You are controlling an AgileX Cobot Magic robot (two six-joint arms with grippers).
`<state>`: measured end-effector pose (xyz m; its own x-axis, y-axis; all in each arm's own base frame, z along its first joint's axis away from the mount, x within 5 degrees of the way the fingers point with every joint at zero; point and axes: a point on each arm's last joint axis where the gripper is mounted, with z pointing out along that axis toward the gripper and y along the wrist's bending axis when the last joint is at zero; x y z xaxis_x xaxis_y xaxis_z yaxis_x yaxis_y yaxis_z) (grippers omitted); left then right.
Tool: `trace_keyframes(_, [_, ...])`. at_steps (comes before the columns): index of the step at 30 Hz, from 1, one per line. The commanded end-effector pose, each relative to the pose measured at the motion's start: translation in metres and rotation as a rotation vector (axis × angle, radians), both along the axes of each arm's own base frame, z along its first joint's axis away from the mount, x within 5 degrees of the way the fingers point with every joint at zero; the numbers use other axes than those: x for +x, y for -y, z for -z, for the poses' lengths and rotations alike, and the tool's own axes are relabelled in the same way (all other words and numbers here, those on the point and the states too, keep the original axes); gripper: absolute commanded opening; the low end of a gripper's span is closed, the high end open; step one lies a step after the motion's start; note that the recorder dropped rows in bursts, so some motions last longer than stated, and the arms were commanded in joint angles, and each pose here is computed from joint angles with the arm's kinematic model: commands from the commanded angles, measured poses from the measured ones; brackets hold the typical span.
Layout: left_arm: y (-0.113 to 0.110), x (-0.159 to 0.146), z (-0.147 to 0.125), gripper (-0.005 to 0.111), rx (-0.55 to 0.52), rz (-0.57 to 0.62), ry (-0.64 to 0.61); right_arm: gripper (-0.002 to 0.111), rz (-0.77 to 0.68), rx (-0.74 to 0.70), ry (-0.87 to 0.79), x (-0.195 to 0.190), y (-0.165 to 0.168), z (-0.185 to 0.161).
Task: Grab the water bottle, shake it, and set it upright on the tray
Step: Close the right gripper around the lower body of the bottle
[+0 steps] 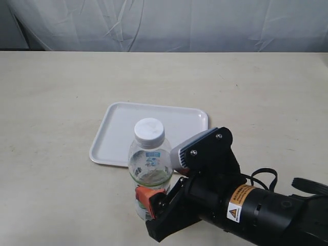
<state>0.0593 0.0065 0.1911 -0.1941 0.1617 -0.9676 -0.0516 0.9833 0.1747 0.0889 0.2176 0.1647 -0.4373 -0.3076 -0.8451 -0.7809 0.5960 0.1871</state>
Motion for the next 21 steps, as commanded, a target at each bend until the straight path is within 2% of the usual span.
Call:
trace_keyframes(1, [0.0001, -0.0001, -0.0007, 0.000, 0.002, 0.001, 0.015, 0.079, 0.002, 0.002, 0.000, 0.0002, 0.0005, 0.0002])
trace_keyframes(4, [0.0001, -0.0001, -0.0007, 0.000, 0.002, 0.001, 0.015, 0.081, -0.023, -0.016, 0.000, -0.0015, 0.0003, 0.0014])
trace_keyframes(8, [0.0001, -0.0001, -0.0007, 0.000, 0.002, 0.001, 0.015, 0.103, -0.030, -0.020, 0.002, -0.0019, 0.0003, 0.0016])
trace_keyframes(9, [0.0001, -0.0001, -0.0007, 0.000, 0.002, 0.001, 0.015, 0.105, -0.030, -0.020, 0.002, -0.0019, 0.0003, 0.0016])
trace_keyframes(21, [0.0001, -0.0001, -0.0007, 0.000, 0.002, 0.001, 0.015, 0.105, -0.026, -0.019, 0.016, 0.0003, -0.0034, 0.0052])
